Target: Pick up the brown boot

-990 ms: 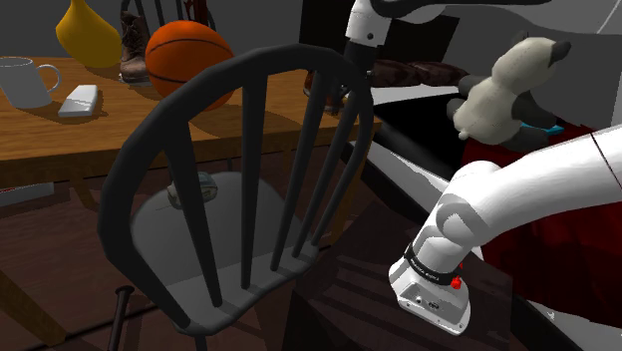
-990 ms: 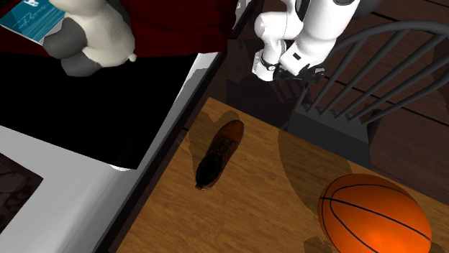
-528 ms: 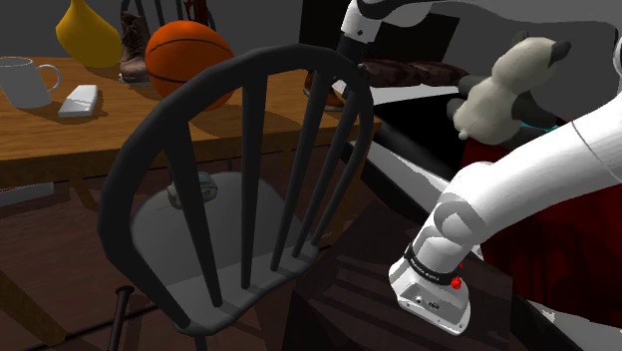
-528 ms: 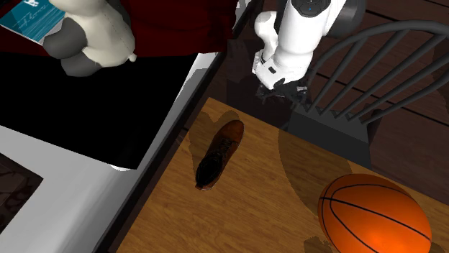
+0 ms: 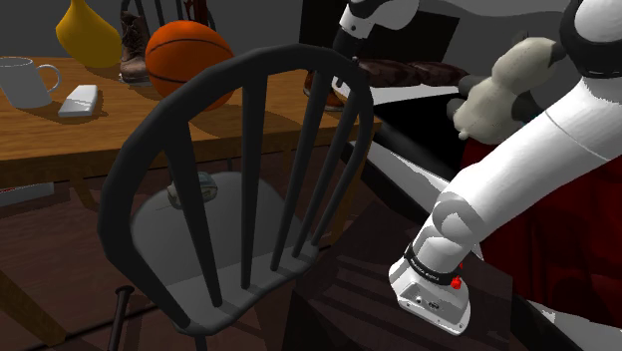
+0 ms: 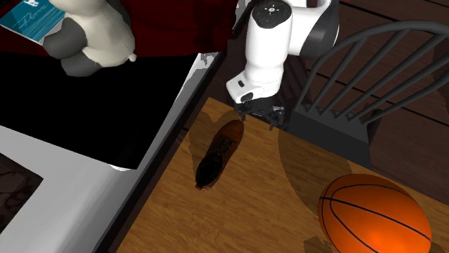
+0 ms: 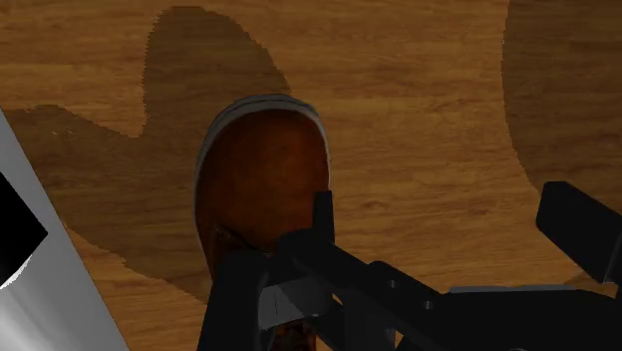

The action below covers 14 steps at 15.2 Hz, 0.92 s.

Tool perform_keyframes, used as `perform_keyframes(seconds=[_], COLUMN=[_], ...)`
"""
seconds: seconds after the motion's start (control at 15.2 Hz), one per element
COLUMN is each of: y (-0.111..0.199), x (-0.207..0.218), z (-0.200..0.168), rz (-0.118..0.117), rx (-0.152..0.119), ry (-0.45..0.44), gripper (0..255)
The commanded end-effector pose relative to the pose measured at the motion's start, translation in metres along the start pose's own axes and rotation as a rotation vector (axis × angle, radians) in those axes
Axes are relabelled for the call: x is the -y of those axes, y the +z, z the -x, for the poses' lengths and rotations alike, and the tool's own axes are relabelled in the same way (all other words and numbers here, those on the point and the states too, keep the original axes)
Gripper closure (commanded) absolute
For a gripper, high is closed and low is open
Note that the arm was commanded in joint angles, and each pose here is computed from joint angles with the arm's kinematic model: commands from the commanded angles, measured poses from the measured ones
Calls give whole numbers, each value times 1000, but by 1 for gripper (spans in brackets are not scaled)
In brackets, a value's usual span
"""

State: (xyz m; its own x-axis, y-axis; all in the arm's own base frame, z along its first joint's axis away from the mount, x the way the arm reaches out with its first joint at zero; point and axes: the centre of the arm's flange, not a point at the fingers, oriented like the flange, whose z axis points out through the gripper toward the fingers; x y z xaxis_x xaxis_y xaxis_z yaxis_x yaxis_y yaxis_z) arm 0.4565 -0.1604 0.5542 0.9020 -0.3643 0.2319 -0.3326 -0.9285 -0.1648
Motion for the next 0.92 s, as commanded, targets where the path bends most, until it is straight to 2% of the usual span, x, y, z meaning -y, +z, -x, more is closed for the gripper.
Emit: perform_keyframes(seconds=[0.0, 0.53, 0.59, 0.86], y=[2, 0, 0, 20], x=[-17, -79, -83, -87], z=[-16, -82, -86, -81], rz=[-9, -47, -49, -49], rx=[-36, -172, -180, -180], ry=[32, 156, 164, 164], gripper=[0, 0, 0, 0])
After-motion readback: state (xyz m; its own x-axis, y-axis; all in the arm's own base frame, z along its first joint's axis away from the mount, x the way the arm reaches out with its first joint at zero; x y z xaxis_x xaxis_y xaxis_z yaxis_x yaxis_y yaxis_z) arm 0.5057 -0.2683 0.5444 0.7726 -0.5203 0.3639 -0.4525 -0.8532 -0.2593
